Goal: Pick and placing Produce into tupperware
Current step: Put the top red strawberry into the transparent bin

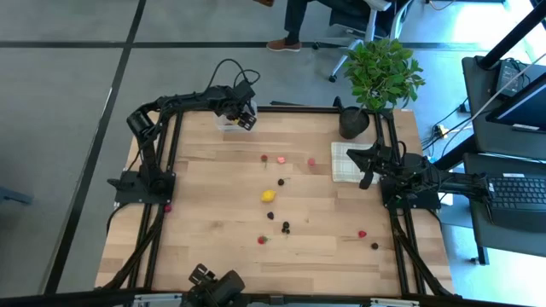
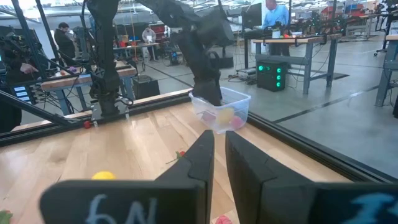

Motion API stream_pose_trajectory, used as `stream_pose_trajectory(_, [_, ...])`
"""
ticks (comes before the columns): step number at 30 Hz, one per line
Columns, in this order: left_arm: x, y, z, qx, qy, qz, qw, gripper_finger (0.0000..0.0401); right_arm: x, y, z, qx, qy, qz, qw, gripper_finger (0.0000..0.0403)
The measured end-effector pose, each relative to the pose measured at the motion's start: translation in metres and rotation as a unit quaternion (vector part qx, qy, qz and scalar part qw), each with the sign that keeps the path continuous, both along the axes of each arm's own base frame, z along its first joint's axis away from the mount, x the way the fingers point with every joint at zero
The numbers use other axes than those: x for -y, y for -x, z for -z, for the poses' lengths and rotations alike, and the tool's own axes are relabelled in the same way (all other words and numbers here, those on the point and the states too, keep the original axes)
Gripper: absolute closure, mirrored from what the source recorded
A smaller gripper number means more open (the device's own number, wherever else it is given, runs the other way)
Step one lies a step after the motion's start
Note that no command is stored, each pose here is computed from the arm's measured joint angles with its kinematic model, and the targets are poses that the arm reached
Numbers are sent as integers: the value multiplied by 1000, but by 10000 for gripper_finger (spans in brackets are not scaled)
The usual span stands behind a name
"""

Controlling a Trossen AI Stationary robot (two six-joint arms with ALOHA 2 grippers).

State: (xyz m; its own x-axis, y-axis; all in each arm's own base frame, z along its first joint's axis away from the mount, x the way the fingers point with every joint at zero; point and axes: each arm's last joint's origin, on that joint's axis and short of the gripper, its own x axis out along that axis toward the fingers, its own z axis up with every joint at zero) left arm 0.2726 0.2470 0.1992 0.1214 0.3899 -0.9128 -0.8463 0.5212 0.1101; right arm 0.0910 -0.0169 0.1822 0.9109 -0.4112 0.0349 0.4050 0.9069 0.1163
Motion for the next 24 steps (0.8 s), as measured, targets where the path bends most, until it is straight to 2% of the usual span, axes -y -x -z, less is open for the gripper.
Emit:
stream_pose_trajectory(5, [17,1,-39,37,-44,40,998,159,0,0,0,0,0,0,1000,358])
stream_pose_trajectory(11, [64,-3,-91,82,-103,144,981,158,0,0,0,0,0,0,1000,358])
stream_pose_trajectory(13, [84,-6,-102,99,-97,212,968,158,0,0,0,0,0,0,1000,358])
stream_pose_trajectory(17, [119,-19,-108,134,-64,342,928,158,0,0,0,0,0,0,1000,358])
stream_pose_trajectory(21, [144,-32,-102,105,-75,450,884,158,0,0,0,1,0,0,1000,358])
stream_pose_trajectory(24, [153,-43,-89,69,-79,494,863,158,0,0,0,1,0,0,1000,358])
